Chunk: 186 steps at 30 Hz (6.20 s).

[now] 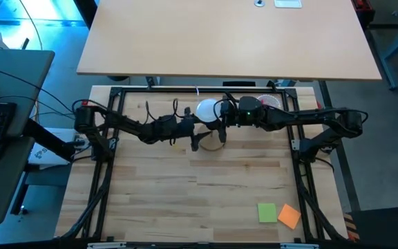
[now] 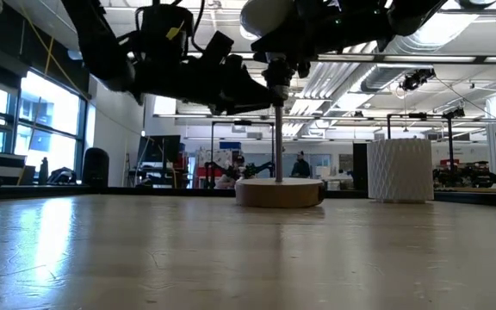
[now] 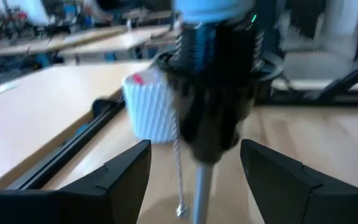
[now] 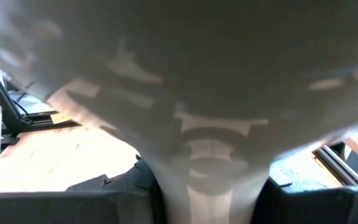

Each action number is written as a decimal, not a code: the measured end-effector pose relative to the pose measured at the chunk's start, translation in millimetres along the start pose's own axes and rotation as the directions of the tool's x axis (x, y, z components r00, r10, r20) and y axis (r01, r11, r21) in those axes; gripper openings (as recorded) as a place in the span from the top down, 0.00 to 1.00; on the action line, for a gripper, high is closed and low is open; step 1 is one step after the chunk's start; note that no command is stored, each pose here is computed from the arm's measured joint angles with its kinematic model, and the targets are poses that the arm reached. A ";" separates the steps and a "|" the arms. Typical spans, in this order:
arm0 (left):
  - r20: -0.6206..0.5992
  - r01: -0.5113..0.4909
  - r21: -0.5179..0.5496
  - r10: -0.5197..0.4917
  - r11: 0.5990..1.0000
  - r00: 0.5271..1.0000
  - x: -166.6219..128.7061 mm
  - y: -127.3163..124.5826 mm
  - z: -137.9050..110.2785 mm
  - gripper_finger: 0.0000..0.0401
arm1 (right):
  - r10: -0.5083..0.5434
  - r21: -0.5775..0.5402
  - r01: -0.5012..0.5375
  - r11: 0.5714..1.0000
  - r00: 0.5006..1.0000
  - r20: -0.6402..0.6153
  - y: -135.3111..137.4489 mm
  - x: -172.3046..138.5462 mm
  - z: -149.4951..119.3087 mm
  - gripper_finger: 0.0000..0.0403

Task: Screw lightbulb
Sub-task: Insert the white lightbulb into the desk lamp

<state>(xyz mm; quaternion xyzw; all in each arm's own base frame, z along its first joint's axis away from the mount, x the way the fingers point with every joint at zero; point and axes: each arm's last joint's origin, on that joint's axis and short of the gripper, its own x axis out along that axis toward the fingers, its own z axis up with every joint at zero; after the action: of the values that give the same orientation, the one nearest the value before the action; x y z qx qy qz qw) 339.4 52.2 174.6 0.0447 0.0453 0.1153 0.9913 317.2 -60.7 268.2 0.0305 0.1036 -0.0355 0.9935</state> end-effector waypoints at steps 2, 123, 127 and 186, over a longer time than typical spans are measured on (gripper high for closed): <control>0.029 0.006 -0.008 -0.006 1.000 1.000 3.1 -1.0 -4.8 0.39 | 0.000 0.001 0.000 1.000 1.000 0.002 -0.1 0.0 0.2 0.68; -0.308 -0.024 0.095 0.052 0.995 0.950 -35.7 20.4 34.9 0.40 | 0.156 -0.100 -0.136 0.986 0.957 0.246 -21.3 32.8 -9.8 0.68; -0.322 -0.035 0.102 0.066 0.994 0.945 -41.2 20.6 39.3 0.40 | 0.137 -0.090 -0.117 0.989 0.956 0.261 -27.2 31.2 -8.3 0.68; -0.030 0.042 0.115 -0.039 0.992 0.999 -50.0 51.3 176.5 0.40 | 0.090 -0.019 -0.089 0.996 0.989 0.117 -27.9 33.7 -21.4 0.68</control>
<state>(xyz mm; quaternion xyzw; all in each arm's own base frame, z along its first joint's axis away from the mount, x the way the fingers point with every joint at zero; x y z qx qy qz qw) 297.1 76.5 358.8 0.0995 0.0667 0.0930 0.9884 343.5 -89.1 238.9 0.0262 0.0433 0.0080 0.9987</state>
